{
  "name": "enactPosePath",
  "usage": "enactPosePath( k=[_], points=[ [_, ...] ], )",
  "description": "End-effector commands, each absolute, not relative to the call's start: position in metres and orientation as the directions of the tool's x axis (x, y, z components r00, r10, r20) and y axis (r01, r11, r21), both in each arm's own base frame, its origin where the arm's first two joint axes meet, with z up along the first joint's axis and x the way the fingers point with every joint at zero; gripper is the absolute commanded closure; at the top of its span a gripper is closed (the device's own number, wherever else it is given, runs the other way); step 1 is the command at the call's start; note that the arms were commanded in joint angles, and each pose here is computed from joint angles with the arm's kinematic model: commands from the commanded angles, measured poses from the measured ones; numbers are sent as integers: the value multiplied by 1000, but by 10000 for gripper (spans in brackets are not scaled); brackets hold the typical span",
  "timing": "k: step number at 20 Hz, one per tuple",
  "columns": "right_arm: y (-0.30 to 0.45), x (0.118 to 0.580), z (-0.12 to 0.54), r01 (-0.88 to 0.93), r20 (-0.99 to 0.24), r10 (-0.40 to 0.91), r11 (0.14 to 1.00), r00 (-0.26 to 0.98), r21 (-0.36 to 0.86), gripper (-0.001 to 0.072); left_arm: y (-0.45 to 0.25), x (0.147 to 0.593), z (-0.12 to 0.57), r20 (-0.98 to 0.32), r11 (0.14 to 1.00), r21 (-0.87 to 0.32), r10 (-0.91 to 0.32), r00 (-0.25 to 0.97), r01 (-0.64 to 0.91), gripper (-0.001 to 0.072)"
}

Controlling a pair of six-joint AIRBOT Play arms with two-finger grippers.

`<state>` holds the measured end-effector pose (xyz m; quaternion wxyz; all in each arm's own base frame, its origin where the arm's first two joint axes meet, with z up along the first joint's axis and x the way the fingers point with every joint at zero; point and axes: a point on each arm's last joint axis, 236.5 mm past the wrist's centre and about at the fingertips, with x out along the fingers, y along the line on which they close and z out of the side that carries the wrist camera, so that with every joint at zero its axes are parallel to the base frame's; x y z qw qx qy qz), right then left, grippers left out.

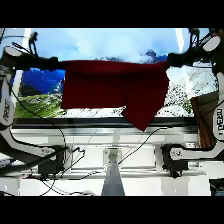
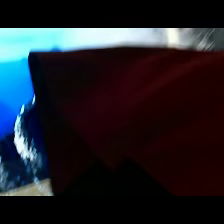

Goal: Fold the clothes and pants, and hang the long-sleeved shirts on hangers.

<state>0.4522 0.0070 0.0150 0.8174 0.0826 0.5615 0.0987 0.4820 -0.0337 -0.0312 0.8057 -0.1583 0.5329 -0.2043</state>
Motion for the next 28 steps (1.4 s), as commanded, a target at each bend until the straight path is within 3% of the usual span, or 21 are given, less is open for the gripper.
enactPosePath(
  k=[1,2,3,4,5,8,10,11,14,16,19,22,23,25,28],
  points=[
    [3,413,-38,-47,-952,239,971,189,234,700,-25,442,-96,-895,900,-418,-432,116,123,691],
    [3,410,-49,-33,-953,234,972,191,232,699,-34,440,-101,-883,886,-449,-459,95,113,685],
    [1,413,-57,5,-951,227,972,212,233,668,-42,440,-105,-870,873,-476,-485,87,106,463],
    [0,416,-59,41,-948,221,971,228,236,442,-48,441,-104,-862,865,-491,-500,89,105,67],
    [-1,419,-54,48,-946,217,971,240,235,169,-50,443,-102,-860,863,-492,-502,91,111,9],
    [-20,411,-25,18,-958,130,990,255,139,161,-33,442,-72,-870,875,-466,-480,112,133,16],
    [-41,391,-1,-4,-967,34,999,251,34,161,-8,445,-28,-866,891,-440,-454,209,114,153],
    [-47,377,10,4,-968,15,1000,250,16,163,7,446,0,-857,902,-418,-432,279,112,153],
    [-59,313,16,67,-977,7,998,214,21,163,48,432,75,-820,935,-337,-348,455,109,153],
    [-41,266,-3,115,-979,78,988,191,101,163,64,407,95,-807,947,-315,-305,506,68,154],
    [17,225,-45,205,-942,277,927,191,314,163,68,370,76,-819,948,-318,-287,497,23,262],
    [56,222,-75,368,-873,428,792,234,487,164,52,332,20,-861,927,-374,-333,385,-33,275],
    [63,224,-79,377,-855,455,768,249,518,190,47,321,1,-869,918,-394,-352,349,-55,275],
    [63,225,-90,373,-863,444,779,242,505,311,38,304,-25,-878,905,-417,-376,298,-88,275],
    [64,218,-109,415,-872,459,769,173,487,297,31,289,-44,-882,894,-434,-395,258,-115,275]
  ],
)
